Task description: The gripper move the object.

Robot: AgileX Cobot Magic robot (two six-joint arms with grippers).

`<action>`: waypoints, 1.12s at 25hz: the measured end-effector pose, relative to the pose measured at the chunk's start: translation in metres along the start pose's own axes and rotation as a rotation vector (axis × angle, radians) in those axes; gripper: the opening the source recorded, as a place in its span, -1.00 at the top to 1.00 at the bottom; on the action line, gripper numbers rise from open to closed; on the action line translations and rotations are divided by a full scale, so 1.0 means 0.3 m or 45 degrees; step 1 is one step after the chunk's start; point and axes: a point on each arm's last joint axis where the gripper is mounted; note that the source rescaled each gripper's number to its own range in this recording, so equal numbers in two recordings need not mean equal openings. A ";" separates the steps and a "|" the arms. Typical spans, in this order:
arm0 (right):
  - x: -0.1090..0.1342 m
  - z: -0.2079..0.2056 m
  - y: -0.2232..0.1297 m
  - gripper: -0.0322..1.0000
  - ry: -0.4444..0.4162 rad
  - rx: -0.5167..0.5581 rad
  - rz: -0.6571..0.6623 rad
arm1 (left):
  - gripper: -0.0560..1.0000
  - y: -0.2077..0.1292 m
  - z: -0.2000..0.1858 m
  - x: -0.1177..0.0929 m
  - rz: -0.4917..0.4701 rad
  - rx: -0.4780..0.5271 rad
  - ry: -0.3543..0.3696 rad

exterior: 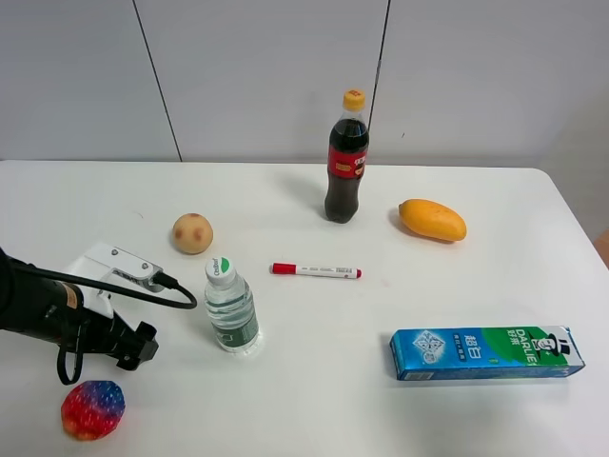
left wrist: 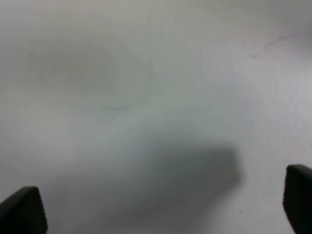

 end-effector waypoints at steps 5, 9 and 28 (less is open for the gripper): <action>0.000 0.000 0.000 -1.00 0.000 0.000 0.000 | -0.97 0.000 0.000 -0.001 -0.012 -0.001 -0.002; 0.000 0.000 0.000 -1.00 0.000 0.000 0.000 | -0.97 0.002 0.000 -0.001 -0.024 -0.010 -0.006; 0.000 0.000 0.000 -1.00 0.000 0.000 0.000 | -0.97 0.201 -0.365 -0.013 -0.046 -0.345 -0.035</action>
Point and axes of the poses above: a point on each arm's last joint axis where the gripper is mounted, z pointing out along that axis toward the gripper, x along the wrist's bending axis when the last joint is at zero, y = z × x, and after that the axes turned 6 degrees about -z, right-handed
